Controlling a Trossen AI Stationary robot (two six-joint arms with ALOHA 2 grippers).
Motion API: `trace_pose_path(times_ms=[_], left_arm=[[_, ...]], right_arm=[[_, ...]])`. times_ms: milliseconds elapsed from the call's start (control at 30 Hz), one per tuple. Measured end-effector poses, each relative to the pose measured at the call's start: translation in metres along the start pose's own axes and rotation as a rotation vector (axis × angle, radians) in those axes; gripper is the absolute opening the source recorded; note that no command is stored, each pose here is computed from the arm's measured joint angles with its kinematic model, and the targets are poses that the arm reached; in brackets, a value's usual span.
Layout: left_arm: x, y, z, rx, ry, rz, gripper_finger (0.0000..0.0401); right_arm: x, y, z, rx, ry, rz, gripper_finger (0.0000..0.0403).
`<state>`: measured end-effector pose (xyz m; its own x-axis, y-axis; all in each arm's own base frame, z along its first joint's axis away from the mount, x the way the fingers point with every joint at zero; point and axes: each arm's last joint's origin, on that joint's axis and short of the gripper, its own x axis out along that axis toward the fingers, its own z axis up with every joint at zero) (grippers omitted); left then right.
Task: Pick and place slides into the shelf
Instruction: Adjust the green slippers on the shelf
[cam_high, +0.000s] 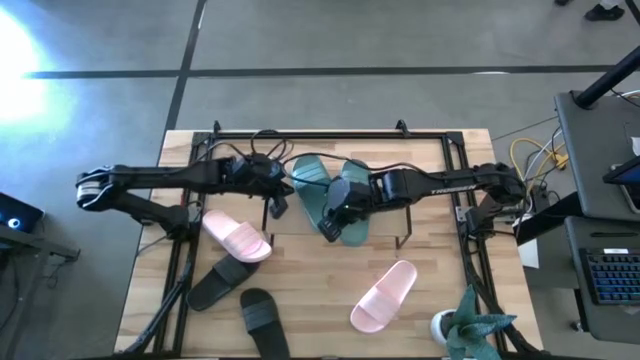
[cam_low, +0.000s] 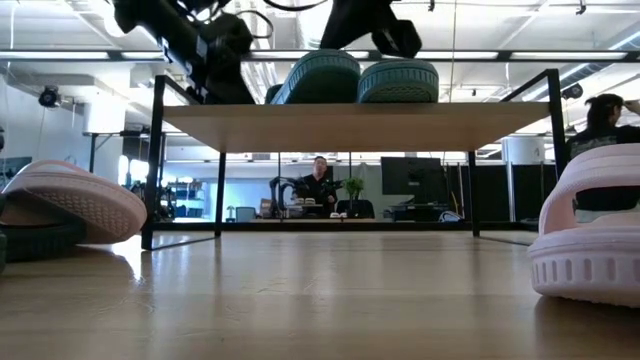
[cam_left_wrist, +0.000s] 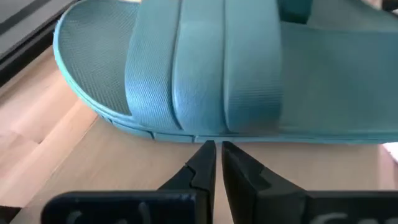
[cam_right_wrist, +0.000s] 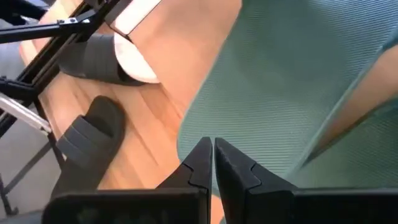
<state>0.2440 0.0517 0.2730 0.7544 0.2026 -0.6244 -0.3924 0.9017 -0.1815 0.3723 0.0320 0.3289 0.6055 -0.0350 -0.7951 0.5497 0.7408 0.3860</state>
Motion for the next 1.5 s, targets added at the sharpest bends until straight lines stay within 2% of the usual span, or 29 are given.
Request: trace_pose_path(times_ms=[200,367,500,667,800,900,1100,1233,1400,1500], left_arm=[[0.008,0.000,0.005,0.023,-0.021,0.065,0.0012],[0.006,0.000,0.008,0.045,-0.032,0.067,0.0012],[0.006,0.000,0.009,0.053,-0.042,0.076,0.0012],[0.009,0.000,0.008,0.071,-0.031,0.080,0.0012],[0.015,0.000,0.007,0.076,-0.027,0.081,0.0012],[0.018,0.000,0.007,0.078,-0.022,0.081,0.0012],[0.017,0.000,0.012,0.146,-0.063,0.091,0.0012],[0.018,0.004,0.014,0.160,-0.076,0.105,0.0012],[0.017,0.009,0.016,0.149,-0.080,0.128,0.0012],[0.015,0.012,0.018,0.166,-0.094,0.167,0.0012]], right_arm=[[-0.011,-0.007,-0.006,0.050,-0.094,-0.179,0.0011],[-0.011,-0.016,-0.015,0.076,-0.008,-0.286,0.0011],[-0.004,-0.012,-0.014,0.065,0.000,-0.245,0.0011],[0.004,-0.002,-0.007,0.048,-0.012,-0.111,0.0011],[0.013,0.000,-0.009,0.036,0.067,-0.049,0.0011],[0.014,0.001,-0.014,0.021,0.074,-0.085,0.0011],[-0.012,0.007,-0.014,0.026,-0.086,-0.134,0.0011],[-0.029,0.002,-0.011,0.071,-0.141,-0.243,0.0011],[-0.036,-0.012,-0.021,0.153,-0.088,-0.409,0.0011],[-0.037,-0.017,-0.025,0.174,-0.057,-0.458,0.0011]])
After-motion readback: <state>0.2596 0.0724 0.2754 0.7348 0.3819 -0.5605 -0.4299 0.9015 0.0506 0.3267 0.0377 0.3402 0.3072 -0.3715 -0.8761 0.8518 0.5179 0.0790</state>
